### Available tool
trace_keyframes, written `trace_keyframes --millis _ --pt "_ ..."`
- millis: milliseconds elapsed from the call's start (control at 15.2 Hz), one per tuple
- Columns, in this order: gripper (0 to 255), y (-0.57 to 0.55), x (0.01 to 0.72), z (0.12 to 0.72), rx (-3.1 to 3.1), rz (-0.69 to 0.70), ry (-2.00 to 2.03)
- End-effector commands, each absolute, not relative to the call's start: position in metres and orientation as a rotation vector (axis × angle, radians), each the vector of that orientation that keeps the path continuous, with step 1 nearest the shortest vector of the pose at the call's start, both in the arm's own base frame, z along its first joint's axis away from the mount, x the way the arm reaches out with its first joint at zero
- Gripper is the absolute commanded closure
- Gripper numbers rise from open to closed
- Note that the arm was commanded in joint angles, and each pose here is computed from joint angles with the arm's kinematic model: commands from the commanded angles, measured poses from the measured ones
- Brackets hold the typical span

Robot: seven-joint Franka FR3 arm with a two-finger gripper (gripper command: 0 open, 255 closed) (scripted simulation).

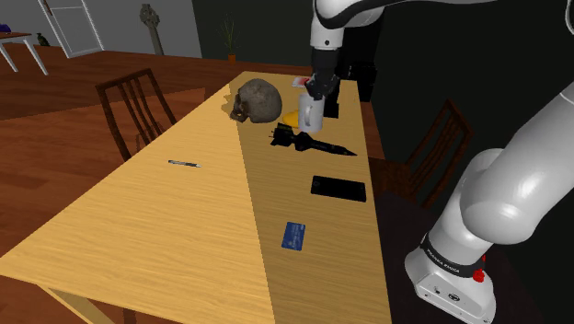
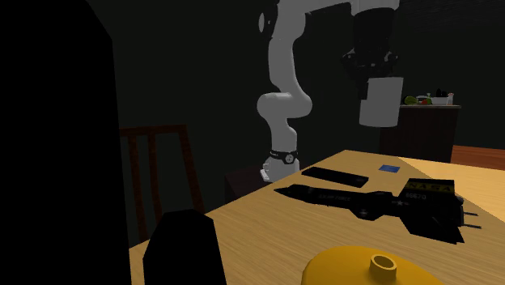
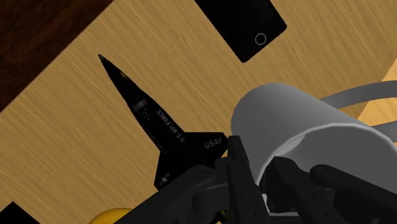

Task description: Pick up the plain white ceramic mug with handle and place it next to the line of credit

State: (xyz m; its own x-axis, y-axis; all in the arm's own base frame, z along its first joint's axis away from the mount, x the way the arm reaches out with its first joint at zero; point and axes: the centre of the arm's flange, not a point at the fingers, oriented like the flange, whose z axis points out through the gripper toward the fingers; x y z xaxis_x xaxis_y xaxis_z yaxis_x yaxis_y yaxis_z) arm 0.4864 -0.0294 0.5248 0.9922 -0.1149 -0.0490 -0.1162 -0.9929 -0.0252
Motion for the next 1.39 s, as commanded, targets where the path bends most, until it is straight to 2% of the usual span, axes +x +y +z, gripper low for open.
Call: trace_keyframes --millis 0,1320 --pt "255 -0.004 0.483 0.525 -3.108 0.074 0.183" --pt "255 0.258 0.436 0.526 -3.108 0.074 0.183"
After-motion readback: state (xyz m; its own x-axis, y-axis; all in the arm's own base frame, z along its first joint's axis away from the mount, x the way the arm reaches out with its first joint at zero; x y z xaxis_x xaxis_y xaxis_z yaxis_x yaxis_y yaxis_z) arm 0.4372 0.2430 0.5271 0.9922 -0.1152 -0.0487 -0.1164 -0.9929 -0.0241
